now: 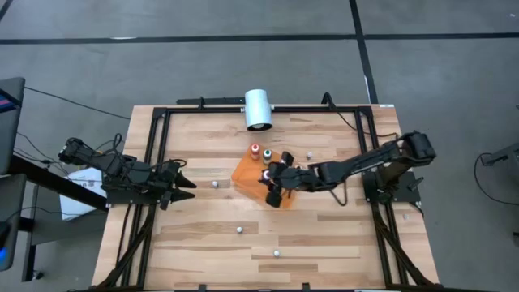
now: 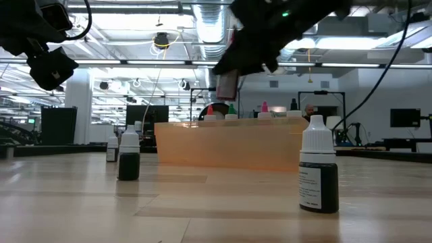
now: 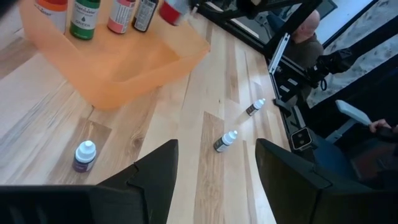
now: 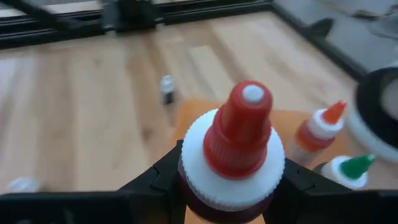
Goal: Pick & Place food coloring
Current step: Put the red food coloring bottle into the bin
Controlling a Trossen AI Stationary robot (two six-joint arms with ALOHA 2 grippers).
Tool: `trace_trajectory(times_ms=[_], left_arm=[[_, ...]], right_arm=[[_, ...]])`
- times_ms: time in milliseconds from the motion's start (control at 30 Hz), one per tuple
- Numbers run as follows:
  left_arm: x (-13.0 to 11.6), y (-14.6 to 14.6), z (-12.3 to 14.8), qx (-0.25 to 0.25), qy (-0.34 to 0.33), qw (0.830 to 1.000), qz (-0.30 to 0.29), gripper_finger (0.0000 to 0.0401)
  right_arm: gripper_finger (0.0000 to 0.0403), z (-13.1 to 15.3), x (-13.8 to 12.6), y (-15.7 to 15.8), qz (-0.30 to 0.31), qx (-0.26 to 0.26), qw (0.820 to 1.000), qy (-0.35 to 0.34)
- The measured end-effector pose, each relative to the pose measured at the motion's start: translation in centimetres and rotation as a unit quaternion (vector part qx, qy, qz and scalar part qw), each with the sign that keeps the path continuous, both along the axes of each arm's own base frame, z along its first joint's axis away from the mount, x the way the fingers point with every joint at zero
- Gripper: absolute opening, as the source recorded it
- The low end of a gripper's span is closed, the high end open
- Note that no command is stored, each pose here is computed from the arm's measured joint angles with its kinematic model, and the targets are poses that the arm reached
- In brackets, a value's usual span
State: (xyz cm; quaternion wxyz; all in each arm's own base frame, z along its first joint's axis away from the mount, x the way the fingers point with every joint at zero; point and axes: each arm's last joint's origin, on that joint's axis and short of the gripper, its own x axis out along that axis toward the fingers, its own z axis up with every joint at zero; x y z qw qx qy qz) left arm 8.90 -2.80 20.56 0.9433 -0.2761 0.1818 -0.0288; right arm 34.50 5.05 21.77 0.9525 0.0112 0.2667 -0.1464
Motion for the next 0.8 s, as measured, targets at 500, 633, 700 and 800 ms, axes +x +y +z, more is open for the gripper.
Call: trace_trajectory(times_ms=[500, 633, 700, 800], left_arm=[[0.0, 0.0, 0.0, 0.010, 0.000, 1.000, -0.008, 0.0206], [0.0, -0.1, 0.0, 0.011, 0.001, 1.000, -0.016, 0.0206], [0.0, -0.1, 0.0, 0.015, 0.000, 1.000, -0.017, 0.0206], [0.0, -0.1, 0.0, 0.022, -0.001, 1.000, -0.020, 0.0206]], right_arm=[[0.0146, -1.4, 6.3, -0.1, -0.074, 0.010, 0.995, 0.060], [0.0146, -1.8, 6.1, -0.6, -0.104, 0.035, 0.991, 0.070], [0.0144, -1.7, 6.1, -0.8, -0.109, 0.038, 0.991, 0.066], [0.0140, -1.7, 6.2, -1.2, -0.118, 0.046, 0.990, 0.062]])
